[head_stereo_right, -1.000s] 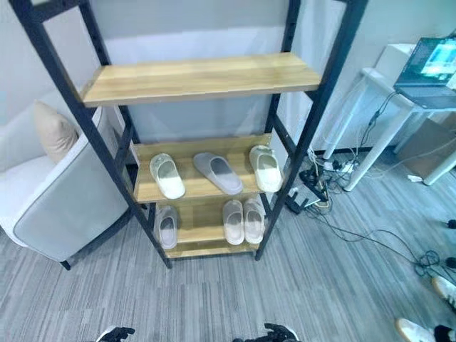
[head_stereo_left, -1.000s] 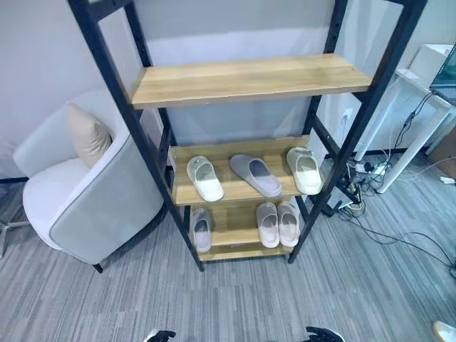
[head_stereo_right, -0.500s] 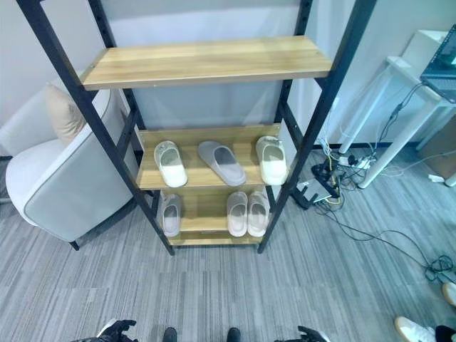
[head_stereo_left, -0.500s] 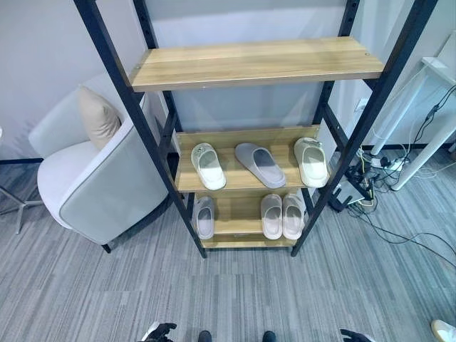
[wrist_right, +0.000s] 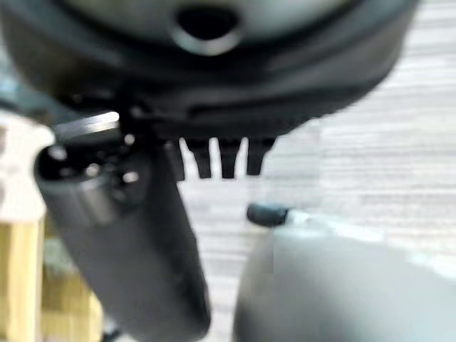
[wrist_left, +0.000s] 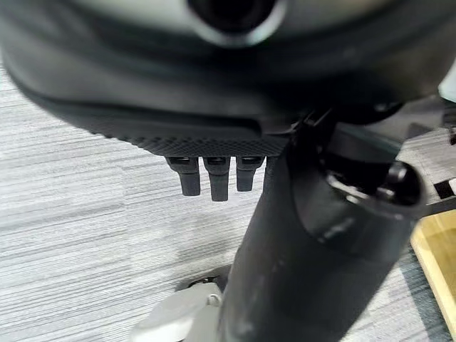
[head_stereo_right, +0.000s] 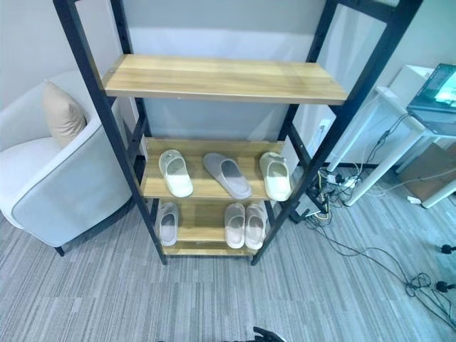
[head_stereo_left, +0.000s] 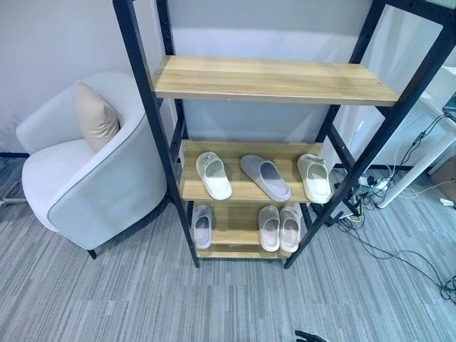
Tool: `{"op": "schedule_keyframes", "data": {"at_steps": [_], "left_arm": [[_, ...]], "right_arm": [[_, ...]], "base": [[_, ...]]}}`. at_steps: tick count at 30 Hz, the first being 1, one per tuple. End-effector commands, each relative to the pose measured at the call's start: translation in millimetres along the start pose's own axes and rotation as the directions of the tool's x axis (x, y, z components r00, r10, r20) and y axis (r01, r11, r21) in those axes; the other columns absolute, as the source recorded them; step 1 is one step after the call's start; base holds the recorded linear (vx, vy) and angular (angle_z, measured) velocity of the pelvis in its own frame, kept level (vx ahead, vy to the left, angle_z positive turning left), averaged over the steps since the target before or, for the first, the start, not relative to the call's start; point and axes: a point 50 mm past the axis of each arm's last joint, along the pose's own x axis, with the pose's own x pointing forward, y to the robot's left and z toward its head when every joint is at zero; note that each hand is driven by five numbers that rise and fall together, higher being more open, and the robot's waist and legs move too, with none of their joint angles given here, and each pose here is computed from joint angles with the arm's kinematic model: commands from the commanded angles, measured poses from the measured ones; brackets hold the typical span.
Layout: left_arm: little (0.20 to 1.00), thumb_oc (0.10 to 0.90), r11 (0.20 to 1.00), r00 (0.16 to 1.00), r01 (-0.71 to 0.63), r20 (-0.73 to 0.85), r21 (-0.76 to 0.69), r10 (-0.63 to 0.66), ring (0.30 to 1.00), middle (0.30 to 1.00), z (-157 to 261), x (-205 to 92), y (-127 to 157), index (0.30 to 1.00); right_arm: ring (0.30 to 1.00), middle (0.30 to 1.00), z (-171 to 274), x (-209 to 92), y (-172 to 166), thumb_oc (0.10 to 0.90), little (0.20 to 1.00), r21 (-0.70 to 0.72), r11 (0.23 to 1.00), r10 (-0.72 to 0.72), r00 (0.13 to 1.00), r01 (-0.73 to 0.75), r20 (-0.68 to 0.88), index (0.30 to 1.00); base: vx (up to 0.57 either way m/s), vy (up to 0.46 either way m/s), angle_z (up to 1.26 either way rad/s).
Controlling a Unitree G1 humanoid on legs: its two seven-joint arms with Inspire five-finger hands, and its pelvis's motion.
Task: Arrange the slippers neatly on the shoe rack.
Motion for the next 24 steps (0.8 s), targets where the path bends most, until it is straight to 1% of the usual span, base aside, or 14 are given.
{"op": "schedule_keyframes", "data": {"at_steps": [1, 3, 4, 5, 6, 7, 10, 12, 13, 16, 17, 20, 21, 24], "left_arm": [[0.900, 0.800, 1.000, 0.988, -0.009, 0.154, 0.011, 0.007, 0.900, 0.900, 47.9, 3.0, 5.0, 0.900], [0.900, 0.800, 0.999, 0.977, -0.008, 0.214, 0.047, -0.003, 0.900, 0.900, 66.4, 2.2, 1.0, 0.900], [0.900, 0.800, 1.000, 0.970, -0.005, 0.245, 0.015, 0.001, 0.900, 0.900, 73.2, 1.2, -3.1, 0.900], [0.900, 0.800, 1.000, 0.970, -0.005, 0.244, 0.015, 0.001, 0.900, 0.900, 73.0, 1.2, -3.1, 0.900], [0.900, 0.800, 0.999, 0.959, 0.021, 0.282, 0.047, -0.034, 0.900, 0.900, 83.0, -0.4, -11.5, 0.900], [0.900, 0.800, 0.998, 0.960, 0.023, 0.277, 0.057, -0.038, 0.900, 0.900, 81.5, -0.3, -12.1, 0.900], [0.900, 0.800, 0.998, 0.972, 0.038, 0.230, 0.058, -0.050, 0.900, 0.900, 68.0, 0.7, -16.5, 0.900], [0.900, 0.800, 0.998, 0.988, 0.050, 0.143, 0.043, -0.055, 0.900, 0.900, 47.8, 1.8, -20.1, 0.900], [0.900, 0.800, 0.998, 0.988, 0.049, 0.143, 0.043, -0.055, 0.900, 0.900, 47.8, 1.8, -20.0, 0.900], [0.900, 0.800, 0.995, 0.998, 0.066, -0.015, 0.073, -0.065, 0.900, 0.900, 2.4, -0.6, -20.3, 0.900], [0.900, 0.800, 0.996, 0.998, 0.063, -0.021, 0.065, -0.062, 0.900, 0.900, -0.1, -0.8, -18.7, 0.900], [0.900, 0.800, 0.998, 0.998, 0.055, -0.011, 0.035, -0.055, 0.900, 0.900, 1.5, -0.5, -16.8, 0.900], [0.900, 0.800, 0.999, 0.999, 0.039, 0.033, -0.001, -0.039, 0.900, 0.900, 13.0, 0.8, -13.4, 0.900], [0.900, 0.800, 1.000, 0.994, 0.019, 0.111, -0.021, -0.016, 0.900, 0.900, 35.2, 2.2, -9.1, 0.900]], "right_arm": [[0.900, 0.900, 28.7, 0.6, -16.7, 0.800, 0.900, 0.085, 0.996, -0.051, 0.992, 0.041, 0.118, 0.900], [0.900, 0.900, 41.2, 0.3, -22.7, 0.800, 0.900, 0.091, 0.994, -0.073, 0.984, 0.059, 0.160, 0.900], [0.900, 0.900, 12.4, -1.8, -20.9, 0.800, 0.900, 0.085, 0.994, -0.082, 0.993, 0.075, 0.086, 0.900], [0.900, 0.900, 12.2, -1.8, -20.9, 0.800, 0.900, 0.085, 0.994, -0.082, 0.993, 0.075, 0.086, 0.900], [0.900, 0.900, 17.2, -1.2, -31.0, 0.800, 0.900, 0.091, 0.987, -0.136, 0.988, 0.130, 0.067, 0.900], [0.900, 0.900, 24.0, -0.7, -29.2, 0.800, 0.900, 0.113, 0.986, -0.130, 0.987, 0.119, 0.097, 0.900], [0.900, 0.900, 20.7, -0.6, -23.9, 0.800, 0.900, 0.127, 0.987, -0.111, 0.989, 0.098, 0.096, 0.900], [0.900, 0.900, 15.4, 0.6, -18.6, 0.800, 0.900, 0.085, 0.992, -0.098, 0.993, 0.093, 0.060, 0.900], [0.900, 0.900, 15.4, 0.7, -18.6, 0.800, 0.900, 0.085, 0.992, -0.098, 0.993, 0.093, 0.060, 0.900], [0.900, 0.900, 10.3, 0.9, -9.6, 0.800, 0.900, 0.052, 0.997, -0.058, 0.997, 0.055, 0.047, 0.900], [0.900, 0.900, 8.9, 0.8, -7.8, 0.800, 0.900, 0.051, 0.998, -0.050, 0.998, 0.048, 0.047, 0.900], [0.900, 0.900, 7.8, 0.8, -3.5, 0.800, 0.900, 0.053, 0.998, -0.032, 0.998, 0.030, 0.048, 0.900], [0.900, 0.900, 6.3, 0.8, -0.4, 0.800, 0.900, 0.053, 0.998, -0.020, 0.999, 0.018, 0.046, 0.900], [0.900, 0.900, 14.5, 2.0, 1.4, 0.800, 0.900, 0.051, 0.999, -0.015, 0.997, 0.011, 0.072, 0.900]], "base": [[0.01, -0.281, 0.04], [-0.07, -0.177, 0.01], [-0.08, -0.084, 0.08], [-0.03, -0.060, 0.20], [0.03, -0.061, 0.29], [0.08, -0.066, 0.28], [0.12, -0.006, 0.18], [0.18, 0.004, 0.09], [0.14, 0.034, -0.11], [0.31, 0.121, -0.26], [0.27, 0.123, -0.22], [0.23, 0.142, -0.24], [0.13, 0.098, -0.14], [0.11, 0.131, -0.07]]}}
